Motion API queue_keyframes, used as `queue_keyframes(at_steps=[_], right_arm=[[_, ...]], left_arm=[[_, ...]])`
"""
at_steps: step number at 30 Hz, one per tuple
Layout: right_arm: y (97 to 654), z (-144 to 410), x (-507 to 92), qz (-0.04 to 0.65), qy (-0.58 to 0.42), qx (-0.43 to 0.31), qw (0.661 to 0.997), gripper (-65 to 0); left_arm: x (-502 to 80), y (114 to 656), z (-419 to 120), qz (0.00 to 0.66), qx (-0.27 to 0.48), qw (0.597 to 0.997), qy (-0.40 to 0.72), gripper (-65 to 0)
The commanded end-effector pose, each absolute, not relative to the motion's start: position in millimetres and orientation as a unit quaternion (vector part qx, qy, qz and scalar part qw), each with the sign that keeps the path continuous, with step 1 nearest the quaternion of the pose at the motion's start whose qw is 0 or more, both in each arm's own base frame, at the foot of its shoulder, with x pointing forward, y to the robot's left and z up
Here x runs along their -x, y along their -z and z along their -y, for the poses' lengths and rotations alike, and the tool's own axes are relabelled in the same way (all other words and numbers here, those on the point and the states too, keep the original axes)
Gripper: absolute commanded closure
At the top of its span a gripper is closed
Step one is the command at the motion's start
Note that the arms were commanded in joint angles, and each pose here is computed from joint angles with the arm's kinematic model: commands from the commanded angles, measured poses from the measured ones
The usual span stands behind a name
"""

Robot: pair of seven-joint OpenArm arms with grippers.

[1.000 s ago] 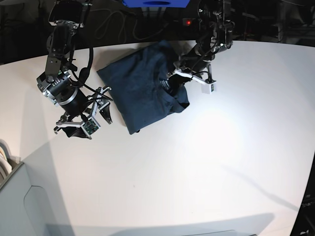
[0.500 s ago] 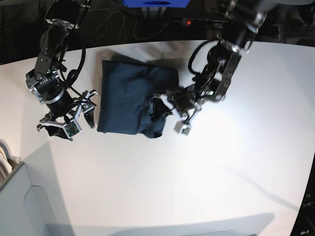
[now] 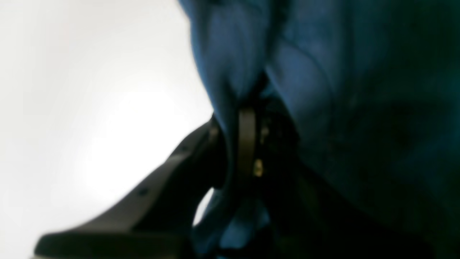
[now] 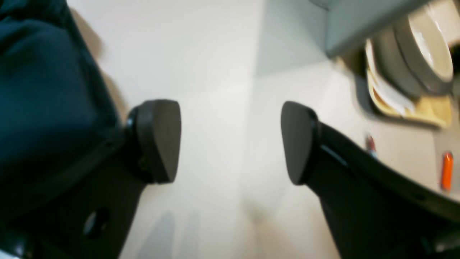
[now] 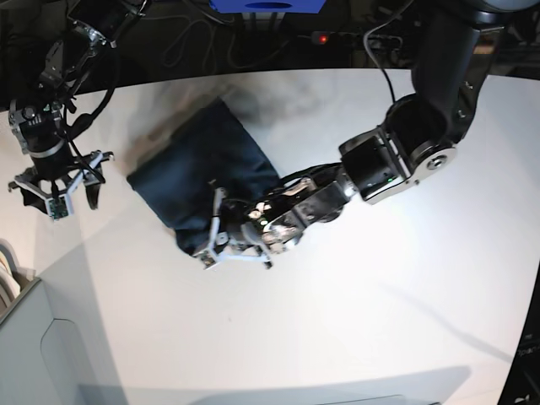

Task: Fold the T-shirt properly
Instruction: 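Drag the bundle with the left gripper toward the right gripper and square it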

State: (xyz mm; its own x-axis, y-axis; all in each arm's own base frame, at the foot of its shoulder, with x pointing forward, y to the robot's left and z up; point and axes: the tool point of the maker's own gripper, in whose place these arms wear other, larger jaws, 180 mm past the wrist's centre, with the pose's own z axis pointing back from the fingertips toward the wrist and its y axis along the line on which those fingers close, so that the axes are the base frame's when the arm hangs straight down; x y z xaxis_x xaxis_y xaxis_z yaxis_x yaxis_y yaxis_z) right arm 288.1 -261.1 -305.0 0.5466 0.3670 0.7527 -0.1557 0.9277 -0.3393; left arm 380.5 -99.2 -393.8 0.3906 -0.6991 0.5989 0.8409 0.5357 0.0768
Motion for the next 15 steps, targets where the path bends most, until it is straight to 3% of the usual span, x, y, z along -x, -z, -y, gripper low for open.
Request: queue_keyframes(at_steps=[1,7,12,15], right_arm=[[293.5,263.4,-289.5,0.47,-0.155,0.121,0.86,-41.3],[302.1,277.1,-273.2,0.453,-0.14,0.131,0.871,-41.1],[305.8,285.3,-263.7,0.444,-0.13,0.137,0.876,-41.1],[302.1,292.3,-255.4,0.441,-0.124,0.15,0.876,-41.1]], left_arm=[[-395.4,360.8,125.9,0.334,0.13,0.801,0.479,0.0],[-374.4,350.6,178.3,0.361,0.079,0.715,0.594,0.0],[-341.3,369.6,191.3,0.32,0.066,0.625,0.709,0.0],[-340.5,377.4,188.0,0.321,0.029,0.6,0.732,0.0]])
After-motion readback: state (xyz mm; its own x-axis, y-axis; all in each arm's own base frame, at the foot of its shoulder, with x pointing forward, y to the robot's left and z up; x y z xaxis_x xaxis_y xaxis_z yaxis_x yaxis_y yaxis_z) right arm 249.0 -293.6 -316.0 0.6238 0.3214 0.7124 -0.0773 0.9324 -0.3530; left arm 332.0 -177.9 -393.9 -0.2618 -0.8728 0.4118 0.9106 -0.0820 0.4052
